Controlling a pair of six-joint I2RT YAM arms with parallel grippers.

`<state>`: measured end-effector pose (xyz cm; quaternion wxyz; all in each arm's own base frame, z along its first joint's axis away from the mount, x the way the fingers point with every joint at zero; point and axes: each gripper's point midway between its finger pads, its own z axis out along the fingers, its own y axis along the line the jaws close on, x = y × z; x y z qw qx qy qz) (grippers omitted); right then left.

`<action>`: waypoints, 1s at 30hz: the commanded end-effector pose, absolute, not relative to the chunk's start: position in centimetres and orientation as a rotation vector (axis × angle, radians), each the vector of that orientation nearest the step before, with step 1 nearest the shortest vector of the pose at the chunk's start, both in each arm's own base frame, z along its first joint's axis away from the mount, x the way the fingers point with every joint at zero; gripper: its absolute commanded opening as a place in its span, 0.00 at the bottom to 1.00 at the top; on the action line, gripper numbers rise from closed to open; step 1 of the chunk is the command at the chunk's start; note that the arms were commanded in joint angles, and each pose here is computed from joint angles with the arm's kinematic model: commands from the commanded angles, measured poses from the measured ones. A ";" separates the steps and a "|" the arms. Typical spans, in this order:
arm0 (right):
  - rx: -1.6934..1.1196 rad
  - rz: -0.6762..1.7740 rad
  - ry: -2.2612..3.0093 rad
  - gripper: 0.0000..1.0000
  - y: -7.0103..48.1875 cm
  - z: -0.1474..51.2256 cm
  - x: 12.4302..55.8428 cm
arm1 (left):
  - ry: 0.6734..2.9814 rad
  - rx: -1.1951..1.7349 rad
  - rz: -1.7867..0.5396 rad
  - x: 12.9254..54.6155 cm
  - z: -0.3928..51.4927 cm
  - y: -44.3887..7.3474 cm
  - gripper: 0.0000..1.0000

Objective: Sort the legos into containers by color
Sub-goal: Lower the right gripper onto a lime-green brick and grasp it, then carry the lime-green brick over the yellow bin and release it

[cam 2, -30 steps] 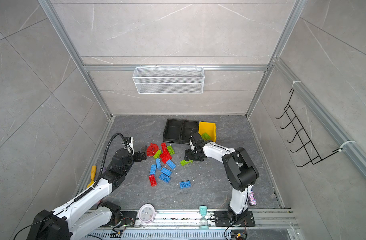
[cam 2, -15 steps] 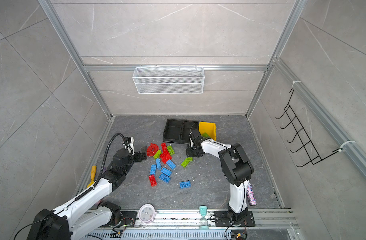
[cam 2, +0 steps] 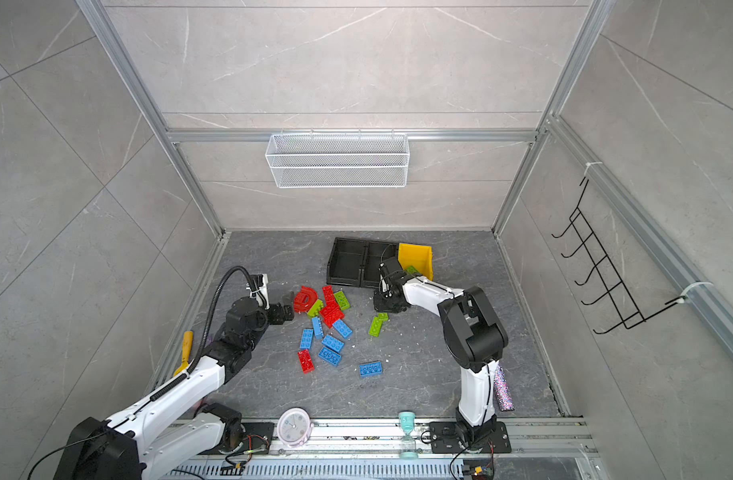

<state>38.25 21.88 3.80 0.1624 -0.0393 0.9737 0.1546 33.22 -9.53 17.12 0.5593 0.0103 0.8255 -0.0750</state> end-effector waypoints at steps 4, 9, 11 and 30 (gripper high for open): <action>-0.134 0.476 2.626 0.26 20.8 11.2 39.5 | 1.888 0.015 -0.185 33.7 19.0 -9.6 1.00; -0.101 0.472 2.568 0.26 18.1 14.2 41.4 | 1.882 0.018 -0.193 33.6 19.0 -9.6 1.00; -0.076 0.478 2.540 0.27 16.7 15.1 42.6 | 1.881 0.018 -0.195 33.5 19.0 -9.6 1.00; 0.087 0.349 2.518 0.33 10.2 12.0 52.2 | 1.879 0.023 -0.200 33.4 18.9 -9.7 1.00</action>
